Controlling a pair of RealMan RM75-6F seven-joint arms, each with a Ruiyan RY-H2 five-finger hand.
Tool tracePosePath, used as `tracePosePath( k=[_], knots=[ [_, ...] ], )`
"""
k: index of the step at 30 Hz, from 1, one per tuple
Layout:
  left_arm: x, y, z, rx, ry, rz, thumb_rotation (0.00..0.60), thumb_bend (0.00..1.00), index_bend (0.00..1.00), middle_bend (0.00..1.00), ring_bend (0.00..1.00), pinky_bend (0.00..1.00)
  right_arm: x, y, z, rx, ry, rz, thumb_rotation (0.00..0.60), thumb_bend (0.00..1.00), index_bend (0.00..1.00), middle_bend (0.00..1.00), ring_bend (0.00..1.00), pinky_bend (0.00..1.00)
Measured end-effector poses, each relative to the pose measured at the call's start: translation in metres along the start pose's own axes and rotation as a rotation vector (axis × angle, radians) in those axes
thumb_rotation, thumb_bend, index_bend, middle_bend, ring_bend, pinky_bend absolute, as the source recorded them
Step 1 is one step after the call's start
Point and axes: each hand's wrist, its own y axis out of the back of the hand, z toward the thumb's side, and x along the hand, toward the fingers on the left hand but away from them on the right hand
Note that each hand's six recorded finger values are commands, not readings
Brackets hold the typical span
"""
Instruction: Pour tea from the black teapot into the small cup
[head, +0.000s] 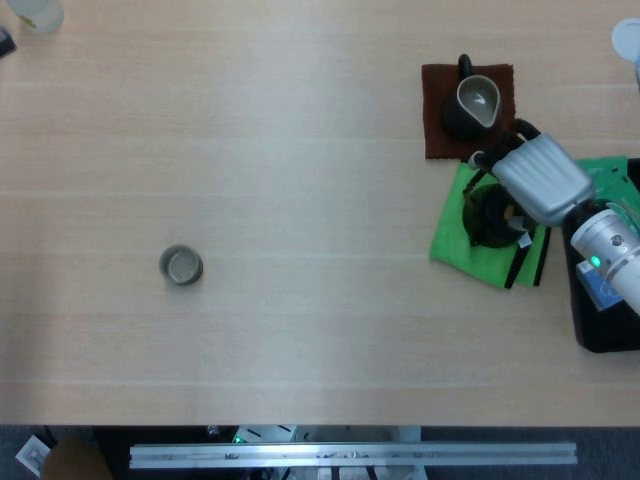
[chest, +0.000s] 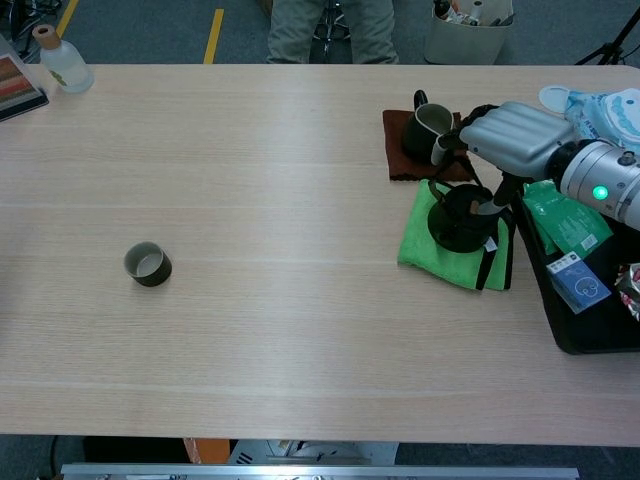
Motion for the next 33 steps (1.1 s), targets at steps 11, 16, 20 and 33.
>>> tracePosePath(
  k=[11,16,20,33],
  knots=[
    [0.0,-0.002,0.002,-0.003,-0.004,-0.007,0.6,0.23,0.12,0.11,0.1,0.07,0.009,0.015,-0.006,0.024,0.006,-0.1,0.6,0.0,0.27,0.29,0.21,0.15],
    [-0.001,-0.002,0.002,-0.006,-0.002,-0.01,0.6,0.23,0.12,0.11,0.1,0.07,0.012,0.011,-0.013,0.074,0.012,-0.104,0.6,0.0,0.17,0.19,0.13,0.09],
    [-0.002,-0.004,0.002,-0.012,-0.002,-0.02,0.6,0.23,0.12,0.11,0.1,0.07,0.016,0.004,-0.016,0.134,0.023,-0.112,0.6,0.0,0.04,0.07,0.03,0.01],
    [-0.003,-0.003,0.001,-0.033,0.0,-0.034,0.6,0.23,0.12,0.11,0.1,0.07,0.021,-0.018,-0.002,0.231,0.074,-0.094,0.6,0.0,0.0,0.02,0.0,0.0]
  ],
)
